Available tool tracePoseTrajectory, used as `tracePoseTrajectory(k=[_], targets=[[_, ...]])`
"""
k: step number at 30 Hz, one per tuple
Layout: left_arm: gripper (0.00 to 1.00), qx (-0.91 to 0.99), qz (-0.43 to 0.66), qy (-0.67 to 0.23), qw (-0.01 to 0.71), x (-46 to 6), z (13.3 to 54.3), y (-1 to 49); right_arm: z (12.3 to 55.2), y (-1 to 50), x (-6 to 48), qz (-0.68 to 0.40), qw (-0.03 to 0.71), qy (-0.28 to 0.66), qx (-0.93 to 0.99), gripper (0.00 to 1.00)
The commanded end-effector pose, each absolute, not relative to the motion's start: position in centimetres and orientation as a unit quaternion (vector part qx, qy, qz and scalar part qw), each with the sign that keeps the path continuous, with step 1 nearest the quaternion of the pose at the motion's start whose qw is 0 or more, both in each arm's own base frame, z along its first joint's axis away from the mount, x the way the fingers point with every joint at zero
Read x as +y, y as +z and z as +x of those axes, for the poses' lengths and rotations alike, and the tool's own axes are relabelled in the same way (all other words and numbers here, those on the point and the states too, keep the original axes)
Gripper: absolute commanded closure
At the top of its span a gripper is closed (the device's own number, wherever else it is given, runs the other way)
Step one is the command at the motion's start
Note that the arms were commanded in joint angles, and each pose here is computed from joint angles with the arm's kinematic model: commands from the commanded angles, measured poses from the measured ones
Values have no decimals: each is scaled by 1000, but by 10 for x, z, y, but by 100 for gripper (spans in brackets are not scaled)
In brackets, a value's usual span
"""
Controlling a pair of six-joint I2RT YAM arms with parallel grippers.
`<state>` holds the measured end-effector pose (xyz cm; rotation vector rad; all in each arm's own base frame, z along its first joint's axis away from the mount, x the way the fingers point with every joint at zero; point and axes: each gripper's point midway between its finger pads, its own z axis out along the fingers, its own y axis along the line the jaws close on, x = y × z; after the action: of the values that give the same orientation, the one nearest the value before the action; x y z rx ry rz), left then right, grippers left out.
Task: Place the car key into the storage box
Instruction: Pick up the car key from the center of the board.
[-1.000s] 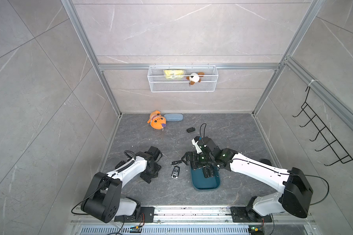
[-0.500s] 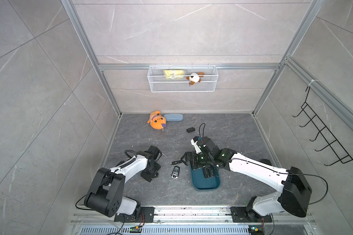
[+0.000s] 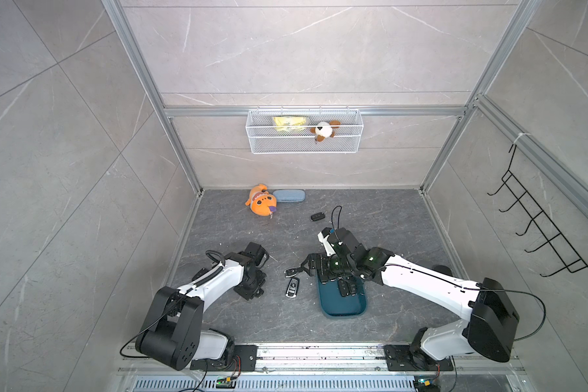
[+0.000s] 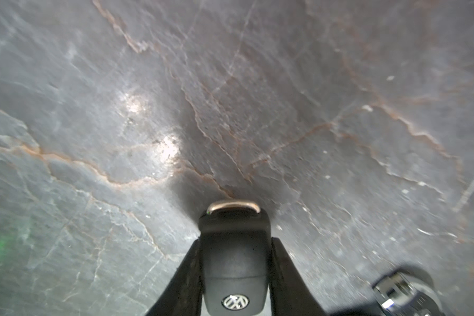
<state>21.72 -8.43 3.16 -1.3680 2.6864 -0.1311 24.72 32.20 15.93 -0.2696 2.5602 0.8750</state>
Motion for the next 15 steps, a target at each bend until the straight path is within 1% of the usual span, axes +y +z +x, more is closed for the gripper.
tracePoseTrajectory(k=[1, 7, 15], targets=[[69, 896, -431, -55, 89, -92, 224, 57, 242, 166, 311, -101, 228, 309, 918, 1], [69, 910, -391, -50, 127, -123, 228, 84, 232, 169, 283, -91, 246, 289, 920, 1], [69, 939, -297, -52, 165, -194, 233, 114, 215, 170, 236, -69, 269, 257, 926, 0]])
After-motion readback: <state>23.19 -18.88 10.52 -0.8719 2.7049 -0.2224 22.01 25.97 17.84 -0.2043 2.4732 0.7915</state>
